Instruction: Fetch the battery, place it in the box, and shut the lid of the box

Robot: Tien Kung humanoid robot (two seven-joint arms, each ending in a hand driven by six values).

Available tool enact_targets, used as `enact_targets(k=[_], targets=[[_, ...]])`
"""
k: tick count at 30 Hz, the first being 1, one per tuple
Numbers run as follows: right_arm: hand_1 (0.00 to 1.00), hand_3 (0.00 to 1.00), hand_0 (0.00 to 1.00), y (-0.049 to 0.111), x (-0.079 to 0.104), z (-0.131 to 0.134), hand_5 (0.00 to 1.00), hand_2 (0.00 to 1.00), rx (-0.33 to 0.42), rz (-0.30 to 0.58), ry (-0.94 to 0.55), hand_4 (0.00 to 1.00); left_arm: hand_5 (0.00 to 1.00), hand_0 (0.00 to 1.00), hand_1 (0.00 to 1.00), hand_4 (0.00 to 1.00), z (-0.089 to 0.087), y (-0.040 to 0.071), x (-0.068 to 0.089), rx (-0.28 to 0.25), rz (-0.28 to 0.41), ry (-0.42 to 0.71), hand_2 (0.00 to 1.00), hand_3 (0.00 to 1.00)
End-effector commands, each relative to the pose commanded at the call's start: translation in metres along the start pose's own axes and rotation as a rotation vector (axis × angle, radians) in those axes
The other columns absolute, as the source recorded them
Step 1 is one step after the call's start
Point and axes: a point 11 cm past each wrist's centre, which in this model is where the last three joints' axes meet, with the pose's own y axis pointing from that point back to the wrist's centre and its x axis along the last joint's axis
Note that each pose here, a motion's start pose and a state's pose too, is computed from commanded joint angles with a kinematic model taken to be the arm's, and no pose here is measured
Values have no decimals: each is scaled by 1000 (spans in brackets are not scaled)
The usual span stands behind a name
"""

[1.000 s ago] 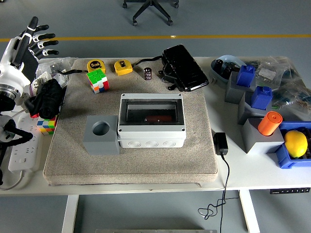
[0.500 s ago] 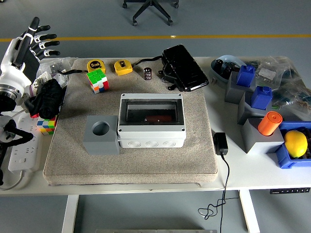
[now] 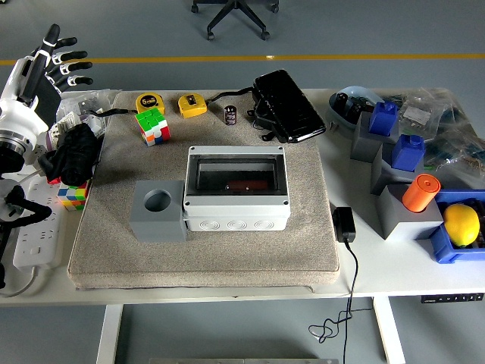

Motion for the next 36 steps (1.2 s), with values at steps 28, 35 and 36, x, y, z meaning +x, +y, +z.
enact_targets(k=[28,35,36], targets=[[697,698,729,0,1,3,602,697,-12,-3,17,998,654,356,519,998,2,0,-2,-2,-8,-5,523,569],[698,699,729,0,0,3,602,697,-10,-5,14,998,655,357,518,998,3,-1,-3,-4,-9,-1,523,569],[698,699,729,0,0,3,602,697,-10,-5,12,998,655,357,518,998,3,-1,-3,-4,-9,-1,523,569]])
